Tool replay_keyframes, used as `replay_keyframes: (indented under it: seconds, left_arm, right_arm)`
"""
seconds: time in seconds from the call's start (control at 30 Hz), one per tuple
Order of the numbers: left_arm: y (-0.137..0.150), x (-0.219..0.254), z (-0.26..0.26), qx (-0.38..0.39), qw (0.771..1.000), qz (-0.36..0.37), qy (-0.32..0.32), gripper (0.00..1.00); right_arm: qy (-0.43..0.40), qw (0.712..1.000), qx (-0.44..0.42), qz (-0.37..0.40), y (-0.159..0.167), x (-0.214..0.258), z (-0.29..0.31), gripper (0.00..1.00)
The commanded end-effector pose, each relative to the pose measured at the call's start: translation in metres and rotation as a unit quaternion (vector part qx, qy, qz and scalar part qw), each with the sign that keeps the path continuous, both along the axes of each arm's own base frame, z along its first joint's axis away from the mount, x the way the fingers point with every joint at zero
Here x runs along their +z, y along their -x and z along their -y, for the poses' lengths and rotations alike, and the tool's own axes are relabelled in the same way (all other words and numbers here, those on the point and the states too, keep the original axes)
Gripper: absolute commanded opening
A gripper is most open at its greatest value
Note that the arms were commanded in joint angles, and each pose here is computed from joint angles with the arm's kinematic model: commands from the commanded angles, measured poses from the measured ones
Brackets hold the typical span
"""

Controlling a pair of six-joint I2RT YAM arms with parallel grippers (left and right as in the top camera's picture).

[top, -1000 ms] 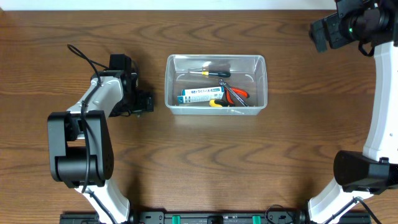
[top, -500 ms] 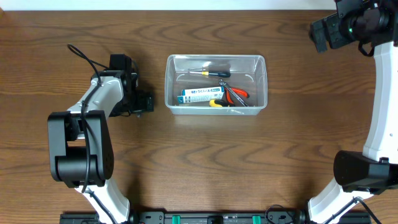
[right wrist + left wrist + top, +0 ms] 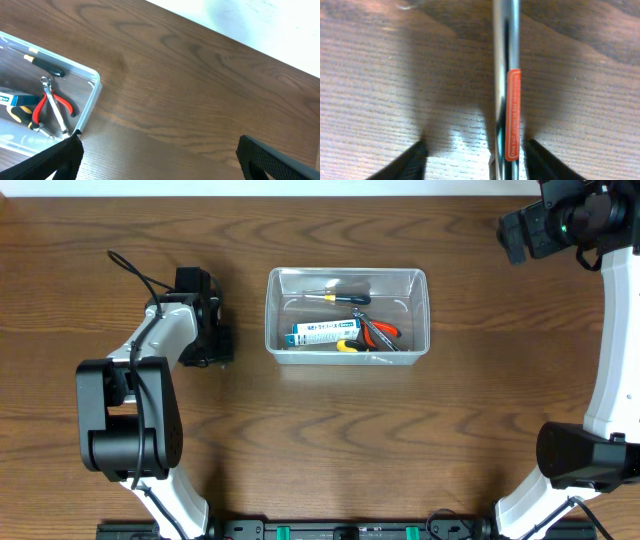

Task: Pack container
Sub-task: 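Lower the left gripper onto the black-red marker and grasp it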

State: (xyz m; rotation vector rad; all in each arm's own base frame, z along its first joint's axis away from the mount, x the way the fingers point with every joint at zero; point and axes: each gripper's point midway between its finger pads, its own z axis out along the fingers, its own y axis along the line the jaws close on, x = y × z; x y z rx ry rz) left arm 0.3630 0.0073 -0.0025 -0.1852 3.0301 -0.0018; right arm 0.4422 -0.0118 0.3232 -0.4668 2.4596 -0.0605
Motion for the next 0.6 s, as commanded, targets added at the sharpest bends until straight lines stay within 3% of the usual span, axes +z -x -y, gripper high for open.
replay_keyframes:
  seconds: [0.0, 0.03, 0.23, 0.57]
  left_arm:
    - [0.0101, -0.0173, 0.0048, 0.001, 0.999, -0.029, 0.016, 0.35]
    - [0.0101, -0.0173, 0.0048, 0.001, 0.999, -0.029, 0.016, 0.29]
    - [0.0101, -0.0173, 0.0048, 0.001, 0.999, -0.029, 0.016, 0.14]
    - [0.0101, -0.0173, 0.0048, 0.001, 0.999, -0.029, 0.016, 0.06]
  right_arm:
    - [-0.006, 1.0, -0.004, -0.002, -0.0011, -0.0022, 0.0, 0.99]
    - [-0.006, 1.0, -0.004, -0.002, -0.0011, -0.0022, 0.0, 0.99]
    - [-0.007, 1.0, -0.004, -0.002, -0.0013, -0.0021, 0.0, 0.99]
    - [-0.006, 1.0, -0.004, -0.002, -0.0013, -0.0021, 0.0, 0.99]
